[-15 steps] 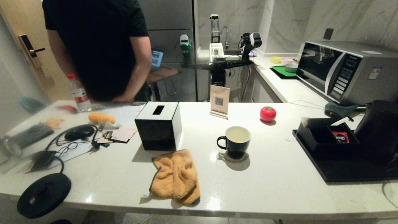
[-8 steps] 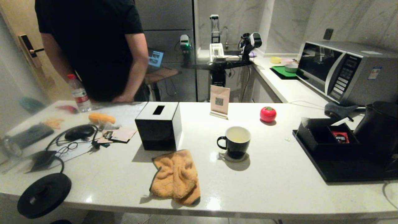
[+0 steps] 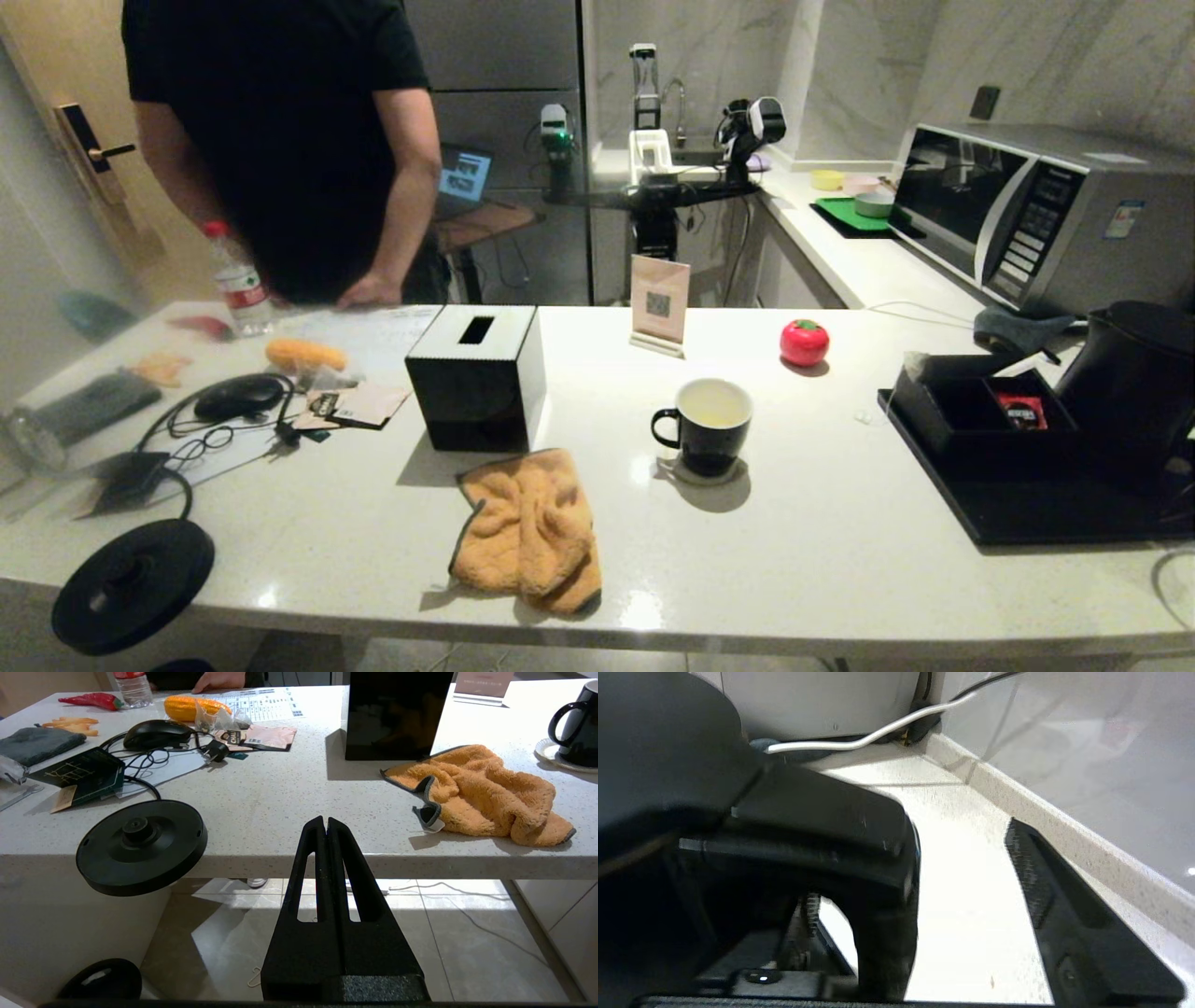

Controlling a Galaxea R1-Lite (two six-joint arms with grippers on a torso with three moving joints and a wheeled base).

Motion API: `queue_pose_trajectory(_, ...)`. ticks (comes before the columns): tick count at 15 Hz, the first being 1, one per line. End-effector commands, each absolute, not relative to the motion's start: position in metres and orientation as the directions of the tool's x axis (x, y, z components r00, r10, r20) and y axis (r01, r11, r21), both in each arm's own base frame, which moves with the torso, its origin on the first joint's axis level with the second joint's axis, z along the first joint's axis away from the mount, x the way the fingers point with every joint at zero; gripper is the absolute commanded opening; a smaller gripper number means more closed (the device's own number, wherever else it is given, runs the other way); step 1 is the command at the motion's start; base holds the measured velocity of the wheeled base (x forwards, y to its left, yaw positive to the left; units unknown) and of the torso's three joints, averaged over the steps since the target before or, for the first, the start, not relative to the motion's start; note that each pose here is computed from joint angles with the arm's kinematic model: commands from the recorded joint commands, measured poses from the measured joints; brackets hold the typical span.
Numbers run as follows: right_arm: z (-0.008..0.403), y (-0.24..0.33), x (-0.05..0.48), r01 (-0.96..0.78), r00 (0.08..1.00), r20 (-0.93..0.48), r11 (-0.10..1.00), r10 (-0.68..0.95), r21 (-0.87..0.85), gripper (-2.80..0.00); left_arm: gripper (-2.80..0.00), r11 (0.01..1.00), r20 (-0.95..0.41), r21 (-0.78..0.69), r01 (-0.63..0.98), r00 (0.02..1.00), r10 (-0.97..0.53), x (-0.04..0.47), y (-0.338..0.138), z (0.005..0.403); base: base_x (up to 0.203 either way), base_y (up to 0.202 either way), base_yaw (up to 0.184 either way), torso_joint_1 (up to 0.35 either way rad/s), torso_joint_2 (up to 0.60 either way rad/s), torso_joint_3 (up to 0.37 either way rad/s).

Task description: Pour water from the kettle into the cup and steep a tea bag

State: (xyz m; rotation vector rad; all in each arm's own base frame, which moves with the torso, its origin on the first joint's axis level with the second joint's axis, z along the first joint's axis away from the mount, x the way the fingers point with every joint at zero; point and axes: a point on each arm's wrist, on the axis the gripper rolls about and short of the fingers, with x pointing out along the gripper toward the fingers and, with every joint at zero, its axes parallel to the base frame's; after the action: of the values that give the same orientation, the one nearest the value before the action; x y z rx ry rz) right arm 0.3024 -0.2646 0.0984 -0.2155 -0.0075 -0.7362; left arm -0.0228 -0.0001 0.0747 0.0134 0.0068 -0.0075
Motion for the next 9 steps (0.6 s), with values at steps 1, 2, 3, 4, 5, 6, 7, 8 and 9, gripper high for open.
queue_pose_trajectory(1, 0.101, -0.261, 0.298, 0.667, 0.742, 0.082, 0.720, -0.665, -0.194, 0.00, -2.80, 1.000, -0.006, 0.014, 0.008, 1.000, -0.008, -0.023, 0.000, 0.075, 0.000, 0.000, 0.000, 0.000, 0.00, 0.000)
queue_pose_trajectory(2, 0.100, -0.259, 0.296, 0.666, 0.741, 0.072, 0.720, -0.667, -0.195, 0.00, -2.80, 1.000, -0.008, 0.014, 0.008, 1.000, -0.008, -0.023, 0.000, 0.075, 0.000, 0.000, 0.000, 0.000, 0.00, 0.000)
queue_pose_trajectory(3, 0.101, -0.257, 0.293, 0.666, 0.741, 0.071, 0.720, -0.667, -0.195, 0.00, -2.80, 1.000, -0.008, 0.014, 0.008, 1.000, -0.008, -0.023, 0.000, 0.075, 0.000, 0.000, 0.000, 0.000, 0.00, 0.000)
queue_pose_trajectory(4, 0.100, -0.256, 0.291, 0.665, 0.742, 0.061, 0.720, -0.668, -0.197, 0.00, -2.80, 1.000, -0.007, 0.015, 0.008, 1.000, -0.008, -0.023, 0.000, 0.075, 0.000, 0.000, 0.000, 0.000, 0.00, 0.000)
queue_pose_trajectory(5, 0.100, -0.253, 0.289, 0.664, 0.742, 0.054, 0.721, -0.668, -0.198, 0.00, -2.80, 1.000, -0.008, 0.014, 0.008, 1.000, -0.008, -0.023, 0.000, 0.075, 0.000, 0.000, 0.000, 0.000, 0.00, 0.000)
queue_pose_trajectory(6, 0.100, -0.251, 0.286, 0.663, 0.742, 0.048, 0.722, -0.669, -0.199, 0.00, -2.80, 1.000, -0.008, 0.014, 0.008, 1.000, -0.008, -0.023, 0.000, 0.075, 0.000, 0.000, 0.000, 0.000, 0.00, 0.000)
queue_pose_trajectory(7, 0.102, -0.248, 0.283, 0.662, 0.742, 0.044, 0.722, -0.669, -0.199, 0.00, -2.80, 1.000, -0.008, 0.014, 0.008, 1.000, -0.008, -0.023, 0.000, 0.075, 0.000, 0.000, 0.000, 0.000, 0.00, 0.000)
queue_pose_trajectory(8, 0.102, -0.245, 0.280, 0.661, 0.743, 0.036, 0.723, -0.669, -0.200, 0.00, -2.80, 1.000, -0.008, 0.014, 0.008, 1.000, -0.008, -0.023, 0.000, 0.075, 0.000, 0.000, 0.000, 0.000, 0.00, 0.000)
queue_pose_trajectory(9, 0.103, -0.243, 0.277, 0.660, 0.743, 0.030, 0.724, -0.669, -0.202, 0.00, -2.80, 1.000, -0.008, 0.014, 0.008, 1.000, -0.008, -0.023, 0.000, 0.075, 0.000, 0.000, 0.000, 0.000, 0.00, 0.000)
